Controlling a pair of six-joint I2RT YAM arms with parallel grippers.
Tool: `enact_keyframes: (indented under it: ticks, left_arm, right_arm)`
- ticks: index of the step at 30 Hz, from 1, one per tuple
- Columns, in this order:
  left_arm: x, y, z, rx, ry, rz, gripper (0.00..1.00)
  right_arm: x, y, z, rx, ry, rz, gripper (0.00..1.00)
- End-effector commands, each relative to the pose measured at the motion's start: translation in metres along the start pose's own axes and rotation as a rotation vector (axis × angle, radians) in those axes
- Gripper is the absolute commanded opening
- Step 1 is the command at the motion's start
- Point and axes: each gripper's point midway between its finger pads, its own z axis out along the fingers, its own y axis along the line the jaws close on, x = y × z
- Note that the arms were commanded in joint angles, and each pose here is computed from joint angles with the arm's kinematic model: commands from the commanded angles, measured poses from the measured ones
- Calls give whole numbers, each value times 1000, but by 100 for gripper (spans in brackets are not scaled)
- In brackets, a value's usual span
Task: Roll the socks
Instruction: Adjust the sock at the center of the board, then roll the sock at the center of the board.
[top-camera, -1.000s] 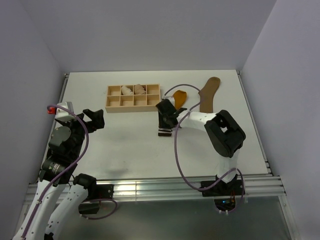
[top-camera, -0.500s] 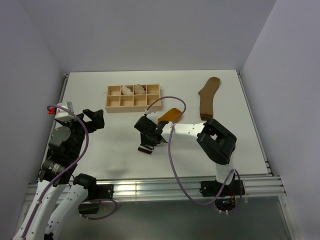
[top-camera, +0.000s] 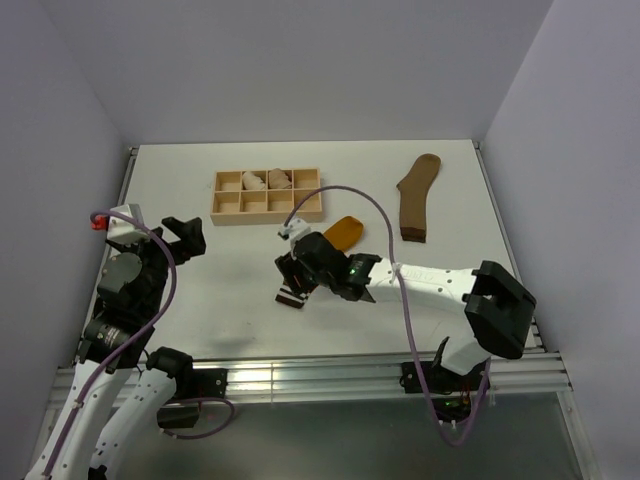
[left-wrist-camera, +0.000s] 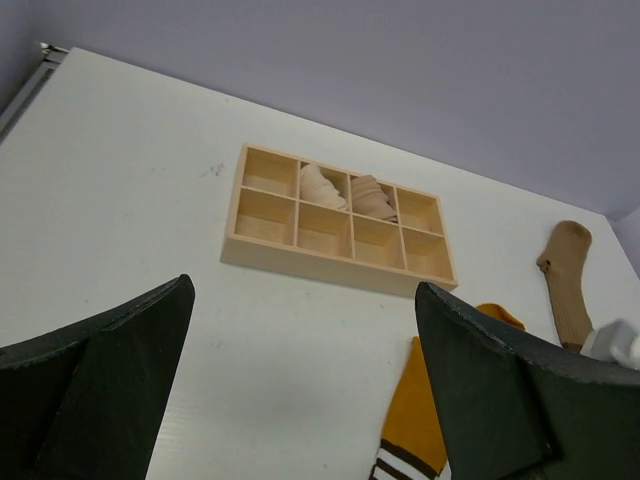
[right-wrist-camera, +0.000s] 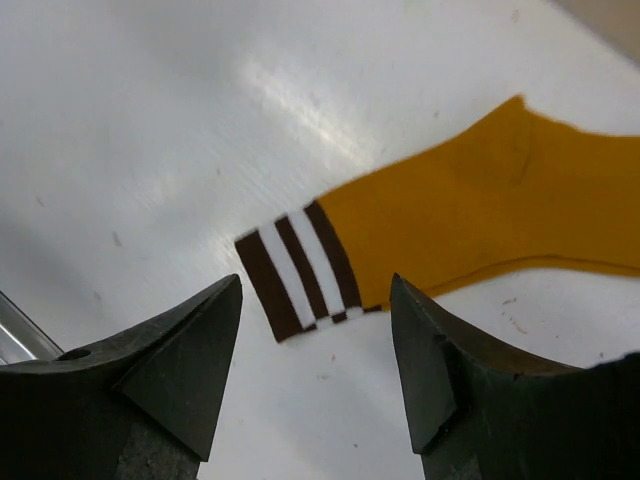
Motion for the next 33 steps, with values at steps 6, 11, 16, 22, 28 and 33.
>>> enact_keyframes:
  ticks: [6,11,16,22,28,33]
  left_arm:
    - [-6,19,1,-116,-40,-29,100]
    - [-6,20,1,-119,-40,-27,99]
    - [-3,19,3,-118,-28,-24,99]
    - [0,17,6,-111,-13,-18,99]
    - [2,16,7,-105,-3,-17,100]
    - [5,14,9,-97,12,-13,99]
  right_arm:
    - [40,27,15,-86,31,-288,65]
    - [51,30,29,-57,53,-352,60]
    - [62,26,39,-27,77,-409,57]
    - [70,22,46,-1,99,-439,53]
    - [83,23,49,-11,129,-459,53]
    - [87,33,48,-38,131,-471,53]
